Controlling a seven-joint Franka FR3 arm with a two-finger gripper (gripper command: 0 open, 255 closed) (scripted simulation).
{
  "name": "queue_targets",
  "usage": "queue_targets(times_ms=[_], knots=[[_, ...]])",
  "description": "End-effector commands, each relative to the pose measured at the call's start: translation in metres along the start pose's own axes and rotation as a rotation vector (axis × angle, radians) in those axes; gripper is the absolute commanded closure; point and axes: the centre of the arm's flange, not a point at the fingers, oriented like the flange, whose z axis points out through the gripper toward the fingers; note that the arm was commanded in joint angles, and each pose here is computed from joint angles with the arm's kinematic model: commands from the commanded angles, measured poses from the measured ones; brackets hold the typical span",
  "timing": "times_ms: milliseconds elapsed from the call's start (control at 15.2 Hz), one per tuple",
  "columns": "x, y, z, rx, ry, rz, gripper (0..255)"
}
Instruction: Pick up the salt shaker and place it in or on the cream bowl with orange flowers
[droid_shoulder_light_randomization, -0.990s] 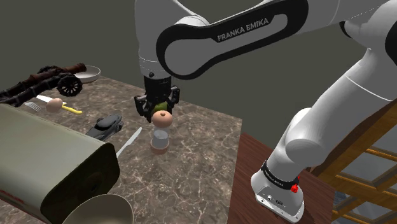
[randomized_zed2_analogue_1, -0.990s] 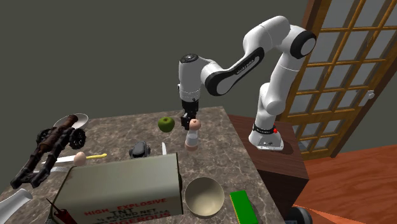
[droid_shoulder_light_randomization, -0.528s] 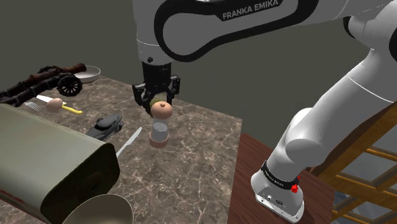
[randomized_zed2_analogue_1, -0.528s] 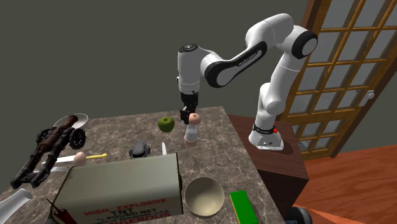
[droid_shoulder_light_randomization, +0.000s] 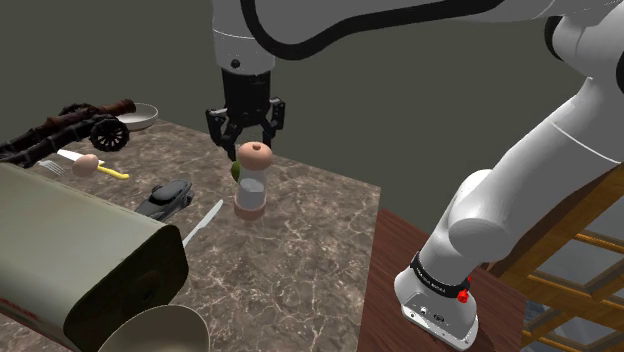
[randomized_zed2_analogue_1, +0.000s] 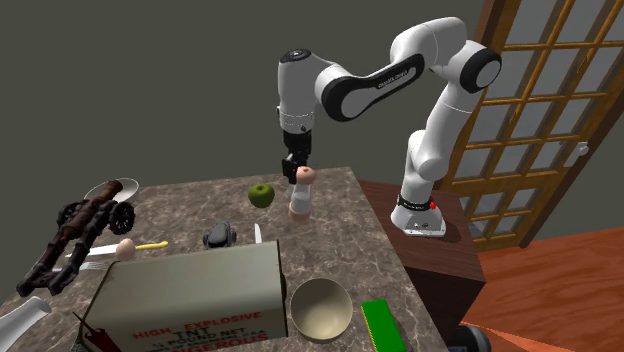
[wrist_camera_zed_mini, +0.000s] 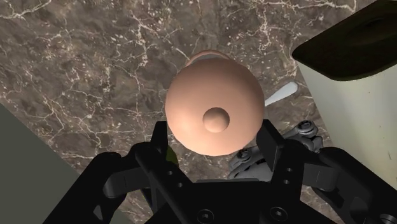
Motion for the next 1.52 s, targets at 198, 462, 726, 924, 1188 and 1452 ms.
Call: queue_targets(times_ms=[198, 462, 726, 924, 1188, 1452], knots=[[0.0, 0.002, -0.027, 0.0, 0.0, 0.0, 255], [-0.005, -0.007, -0.044, 0.0, 0.0, 0.0, 255], [-0.032, -0.05, -0.06, 0.0, 0.0, 0.0, 255], [-0.052, -0.082, -0.072, 0.0, 0.0, 0.0, 255], [-0.078, -0.125, -0.088, 0.0, 0.0, 0.0, 255], [-0.104, -0.168, -0.104, 0.0, 0.0, 0.0, 255]])
